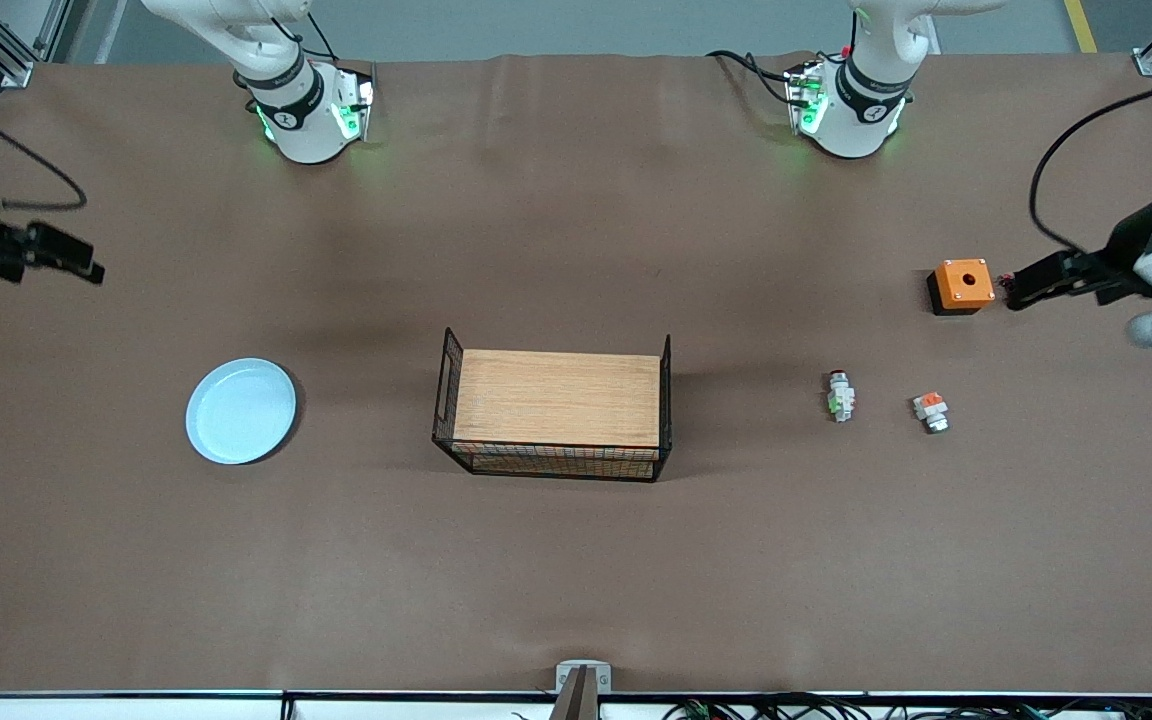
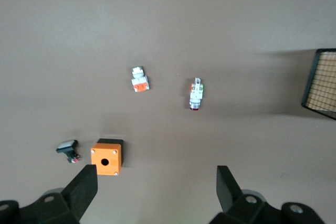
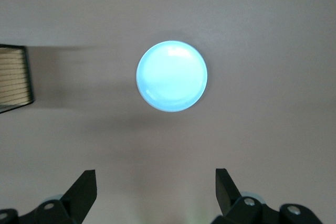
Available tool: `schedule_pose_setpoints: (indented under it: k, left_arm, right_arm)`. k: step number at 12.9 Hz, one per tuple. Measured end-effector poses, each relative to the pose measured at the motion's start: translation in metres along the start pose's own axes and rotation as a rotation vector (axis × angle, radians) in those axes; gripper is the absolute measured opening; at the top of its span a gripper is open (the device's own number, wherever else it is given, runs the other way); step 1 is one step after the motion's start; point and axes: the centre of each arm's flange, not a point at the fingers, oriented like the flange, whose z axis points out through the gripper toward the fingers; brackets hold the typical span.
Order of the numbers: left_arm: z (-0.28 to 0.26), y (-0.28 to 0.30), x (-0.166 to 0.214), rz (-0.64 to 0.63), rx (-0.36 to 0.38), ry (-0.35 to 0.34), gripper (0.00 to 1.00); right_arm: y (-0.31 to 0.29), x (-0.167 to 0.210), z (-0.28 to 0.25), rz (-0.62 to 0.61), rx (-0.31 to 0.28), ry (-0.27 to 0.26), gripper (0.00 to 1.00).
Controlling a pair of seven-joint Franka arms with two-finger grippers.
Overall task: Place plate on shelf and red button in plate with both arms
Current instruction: 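Reach the right gripper to the plate while the left gripper reaches the switch, then grasp the plate rim with the right gripper while the left gripper grasps the switch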
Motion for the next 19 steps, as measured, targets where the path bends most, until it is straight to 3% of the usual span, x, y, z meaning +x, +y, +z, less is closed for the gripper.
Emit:
schedule_pose_setpoints:
  k: [3, 8, 13, 19]
  left_arm:
    - [0.065, 0.03, 0.034, -0.012, 0.01, -0.057, 1.0]
    - [0.139, 0.061, 0.062, 0.017, 0.01, -0.067, 1.0]
    - [0.219, 0.077, 0.054, 0.045, -0.003, -0.035, 1.0]
    - [0.305, 0.085, 0.043, 0.112, -0.007, -0.023, 1.0]
  right_arm:
    - [0.029, 0.043, 0.063, 0.003, -0.002, -0.006, 1.0]
    - [0.071, 0.07, 0.16, -0.04, -0.016, 0.061, 1.0]
    - [0.091, 0.064, 0.279, -0.079, -0.042, 0.144, 1.0]
    - [0.109, 0.057, 0.36, -0.08, 0.025, 0.119, 1.0]
